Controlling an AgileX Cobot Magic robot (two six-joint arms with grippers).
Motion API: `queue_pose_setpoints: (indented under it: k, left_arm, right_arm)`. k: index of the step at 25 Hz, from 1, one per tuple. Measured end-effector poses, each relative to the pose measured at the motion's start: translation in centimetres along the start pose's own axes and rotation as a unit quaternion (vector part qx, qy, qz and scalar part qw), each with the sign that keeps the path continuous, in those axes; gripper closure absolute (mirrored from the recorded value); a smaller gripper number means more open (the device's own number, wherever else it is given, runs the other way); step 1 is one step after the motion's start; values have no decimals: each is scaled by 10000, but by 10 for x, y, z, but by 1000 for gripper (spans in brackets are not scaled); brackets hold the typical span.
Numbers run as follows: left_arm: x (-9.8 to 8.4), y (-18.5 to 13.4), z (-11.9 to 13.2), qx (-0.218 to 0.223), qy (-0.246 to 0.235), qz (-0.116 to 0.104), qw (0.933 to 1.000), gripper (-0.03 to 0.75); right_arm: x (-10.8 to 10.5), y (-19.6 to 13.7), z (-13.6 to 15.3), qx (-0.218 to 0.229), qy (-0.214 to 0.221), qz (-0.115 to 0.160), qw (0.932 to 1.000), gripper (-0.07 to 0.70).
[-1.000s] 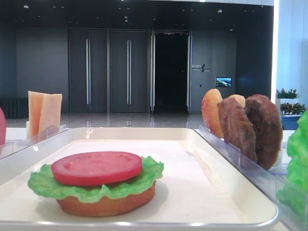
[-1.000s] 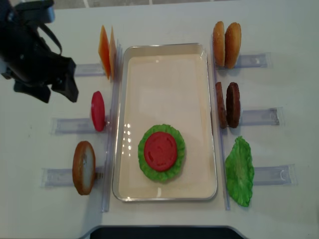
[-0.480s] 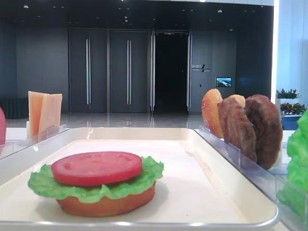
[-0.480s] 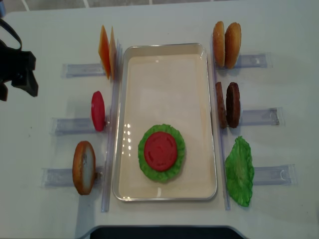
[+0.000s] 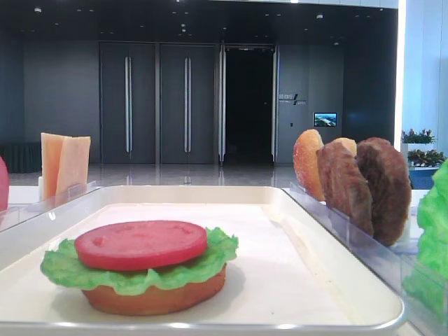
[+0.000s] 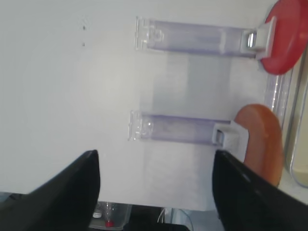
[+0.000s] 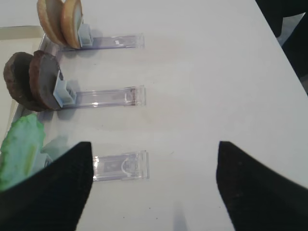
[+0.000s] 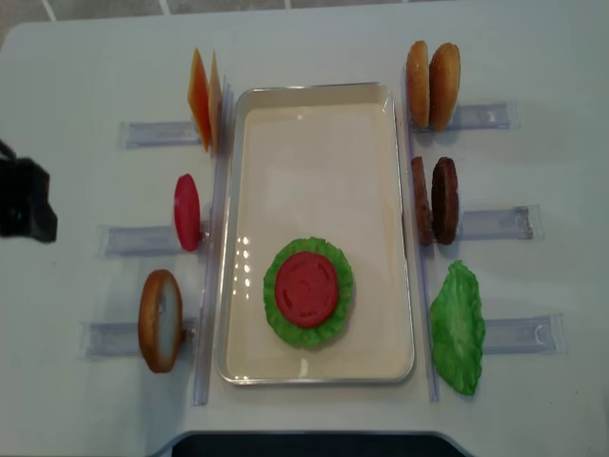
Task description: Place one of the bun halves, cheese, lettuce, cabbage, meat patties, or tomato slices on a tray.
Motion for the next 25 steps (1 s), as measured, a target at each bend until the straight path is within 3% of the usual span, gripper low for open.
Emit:
queue_pose_setpoints:
  k: [5, 12, 18, 25]
  left_arm:
    - [-12, -53, 2, -143, 36, -11, 9999, 205]
    - [-22, -95, 3, -1218, 273, -45, 9922, 218]
    - [-25, -119, -3, -2166, 565, -55, 9746, 219]
    - [-26, -135, -24, -3143, 851, -76, 9455, 219]
  right_arm:
    - [0, 0, 0, 0, 0, 0, 10000, 97]
    - [0, 0, 0, 0, 0, 0, 10000, 97]
    - [0, 0, 0, 0, 0, 0, 10000, 97]
    - [0, 0, 0, 0, 0, 0, 10000, 97]
Point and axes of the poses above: a point on each arm's last joint axis where the gripper is mounted, z pointing out along that axis toward the gripper, x along the wrist's bending axis when the last joint is at zero, y = z × x, the point moved 7 cm from there along z, pointing out along that axis toward the gripper, and after that the axes turned 15 degrees about z, right-handed, at the moved point
